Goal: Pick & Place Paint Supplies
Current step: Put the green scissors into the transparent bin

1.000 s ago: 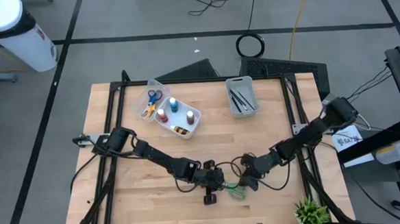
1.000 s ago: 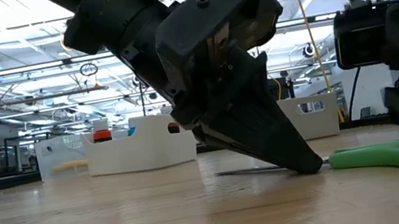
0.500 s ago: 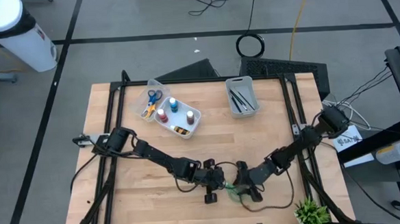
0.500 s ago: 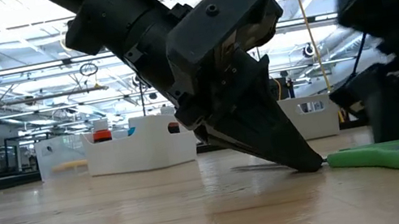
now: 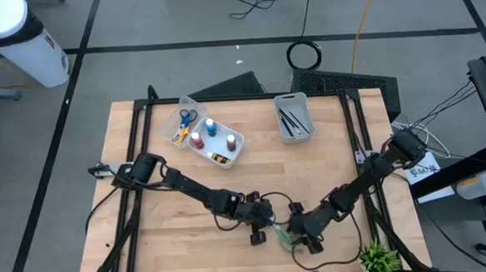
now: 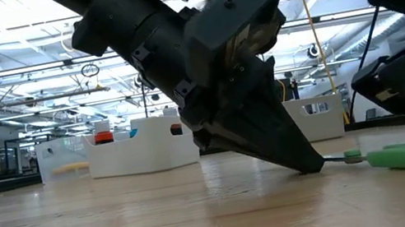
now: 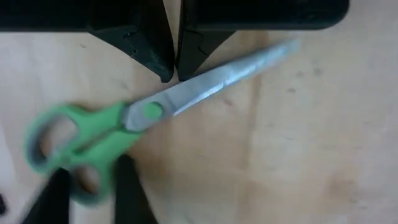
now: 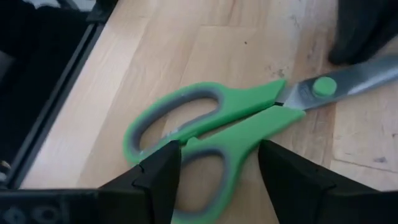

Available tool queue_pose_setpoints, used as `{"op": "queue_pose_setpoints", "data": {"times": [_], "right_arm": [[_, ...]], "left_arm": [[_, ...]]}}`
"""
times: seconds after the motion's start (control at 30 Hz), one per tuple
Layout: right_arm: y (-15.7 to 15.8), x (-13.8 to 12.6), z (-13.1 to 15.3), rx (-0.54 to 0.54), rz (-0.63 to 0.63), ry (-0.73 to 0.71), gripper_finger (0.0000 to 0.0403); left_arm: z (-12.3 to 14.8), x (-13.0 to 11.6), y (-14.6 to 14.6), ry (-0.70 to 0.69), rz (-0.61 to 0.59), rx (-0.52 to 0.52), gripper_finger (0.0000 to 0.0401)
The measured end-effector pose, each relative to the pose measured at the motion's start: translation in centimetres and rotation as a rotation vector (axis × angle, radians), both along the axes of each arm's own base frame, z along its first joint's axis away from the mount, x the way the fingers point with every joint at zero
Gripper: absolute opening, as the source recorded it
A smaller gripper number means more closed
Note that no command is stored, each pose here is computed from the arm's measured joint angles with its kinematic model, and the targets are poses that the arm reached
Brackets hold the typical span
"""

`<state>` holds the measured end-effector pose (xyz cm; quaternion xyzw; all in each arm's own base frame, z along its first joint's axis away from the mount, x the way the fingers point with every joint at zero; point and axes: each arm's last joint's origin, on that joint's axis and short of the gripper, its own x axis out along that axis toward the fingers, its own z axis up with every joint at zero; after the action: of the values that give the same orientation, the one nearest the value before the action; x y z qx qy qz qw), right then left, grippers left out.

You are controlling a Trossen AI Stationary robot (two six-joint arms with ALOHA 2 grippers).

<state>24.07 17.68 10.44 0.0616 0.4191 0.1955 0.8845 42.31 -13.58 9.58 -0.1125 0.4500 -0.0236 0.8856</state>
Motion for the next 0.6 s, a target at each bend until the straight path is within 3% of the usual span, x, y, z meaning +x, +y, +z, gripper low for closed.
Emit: {"op": "queue_pose_setpoints", "data": {"times": [0.13, 0.3, 0.47, 0.6], "right_arm": [[-0.5, 0.5, 0.1, 0.017, -0.062, -0.009, 0.0222], [-1.6, 1.3, 0.1, -0.158, -0.072, -0.117, 0.0234], [-3.0, 2.6, 0.5, -0.179, -0.087, -0.197, 0.0220], [-4.7, 4.0, 0.8, -0.209, -0.166, -0.278, 0.0210]], "left_arm": [[0.0, 0.1, 0.3, -0.015, 0.090, 0.046, 0.0035], [0.0, 0.3, 1.4, -0.027, 0.179, 0.067, 0.0035], [1.1, 0.4, 2.0, -0.046, 0.142, 0.096, 0.0035], [2.9, 0.1, 2.4, -0.072, 0.073, 0.184, 0.0035]]}}
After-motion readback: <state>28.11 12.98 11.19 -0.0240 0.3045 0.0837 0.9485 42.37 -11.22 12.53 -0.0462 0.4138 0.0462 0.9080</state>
